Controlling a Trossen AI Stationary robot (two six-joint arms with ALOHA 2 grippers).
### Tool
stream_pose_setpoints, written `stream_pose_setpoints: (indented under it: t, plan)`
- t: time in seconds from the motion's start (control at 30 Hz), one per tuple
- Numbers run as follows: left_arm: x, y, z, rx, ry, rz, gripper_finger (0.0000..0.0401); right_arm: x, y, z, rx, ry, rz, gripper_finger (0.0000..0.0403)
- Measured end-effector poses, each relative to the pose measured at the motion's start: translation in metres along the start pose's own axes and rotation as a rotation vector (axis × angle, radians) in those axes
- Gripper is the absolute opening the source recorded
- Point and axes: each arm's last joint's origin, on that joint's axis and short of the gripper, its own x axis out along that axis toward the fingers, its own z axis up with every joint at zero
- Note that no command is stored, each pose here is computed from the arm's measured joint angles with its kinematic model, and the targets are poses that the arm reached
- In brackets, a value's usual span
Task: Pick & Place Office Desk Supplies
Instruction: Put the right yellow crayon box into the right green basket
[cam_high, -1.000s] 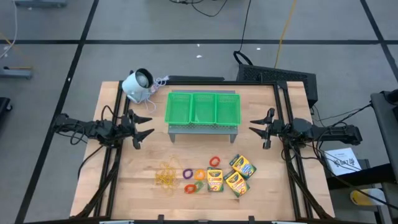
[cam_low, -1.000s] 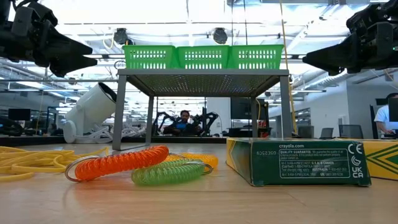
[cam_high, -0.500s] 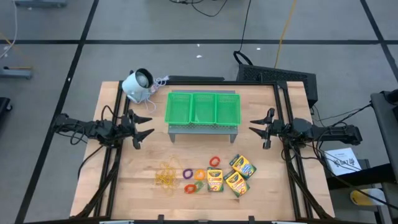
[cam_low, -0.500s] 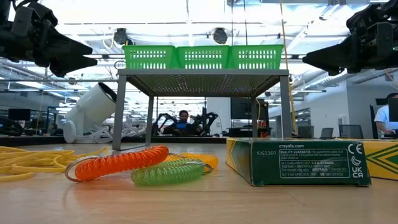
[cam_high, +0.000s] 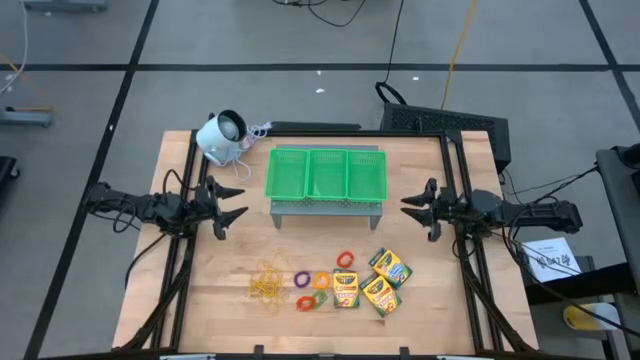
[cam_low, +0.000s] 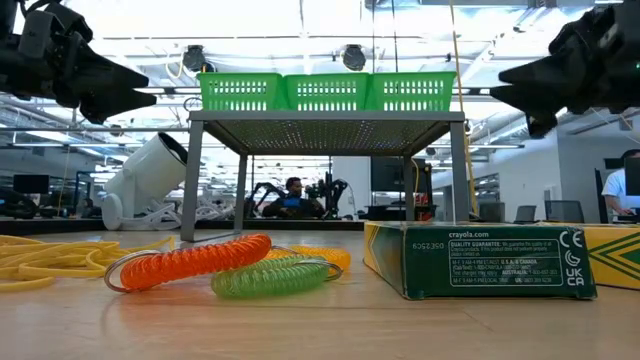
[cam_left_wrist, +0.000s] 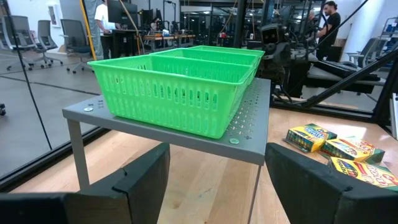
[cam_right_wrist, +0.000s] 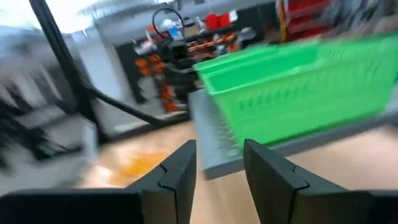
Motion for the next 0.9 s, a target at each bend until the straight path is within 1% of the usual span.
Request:
stream_pose_setpoints:
  t: [0.07, 0.13, 0.23, 0.33, 0.37, 0.43, 0.57, 0.63, 0.7, 0.77, 0.8, 0.9]
  plan:
    - [0.000, 0.000, 0.000, 0.000, 0.000, 0.000, 0.0271, 0.000, 0.000, 0.000, 0.103, 0.003, 0.005, 0.0126]
    - [0.000, 0.000, 0.000, 0.000, 0.000, 0.000, 0.0271, 0.000, 0.000, 0.000, 0.158, 0.001, 0.000, 0.0126]
    - [0.000, 0.000, 0.000, 0.000, -0.001, 0.000, 0.0271, 0.000, -0.001, 0.000, 0.172, -0.017, -0.045, 0.0126]
    - [0.000, 0.000, 0.000, 0.000, -0.001, 0.000, 0.0271, 0.000, -0.002, 0.000, 0.121, -0.021, -0.071, 0.0126]
    - [0.000, 0.000, 0.000, 0.000, 0.000, 0.000, 0.0271, 0.000, -0.002, 0.001, 0.126, -0.030, -0.066, 0.0126]
    - [0.000, 0.000, 0.000, 0.000, 0.000, 0.000, 0.0271, 0.000, 0.001, 0.005, 0.185, -0.058, -0.003, 0.0126]
    - [0.000, 0.000, 0.000, 0.000, 0.000, 0.000, 0.0271, -0.001, 0.012, 0.021, 0.268, -0.154, 0.238, 0.0126]
    - [0.000, 0.000, 0.000, 0.000, -0.001, 0.000, 0.0271, -0.002, 0.018, 0.029, 0.292, -0.211, 0.341, 0.0126]
    - [0.000, 0.000, 0.000, 0.000, 0.000, 0.000, 0.0271, -0.001, 0.023, 0.032, 0.296, -0.230, 0.409, 0.0126]
    - [0.000, 0.000, 0.000, 0.000, -0.001, 0.000, 0.0271, 0.001, 0.028, 0.033, 0.288, -0.242, 0.445, 0.0126]
    - [0.000, 0.000, 0.000, 0.000, 0.000, 0.000, 0.0271, 0.003, 0.031, 0.032, 0.281, -0.245, 0.443, 0.0126]
    - [0.000, 0.000, 0.000, 0.000, -0.001, 0.000, 0.0271, 0.012, 0.039, 0.022, 0.226, -0.186, 0.383, 0.0129]
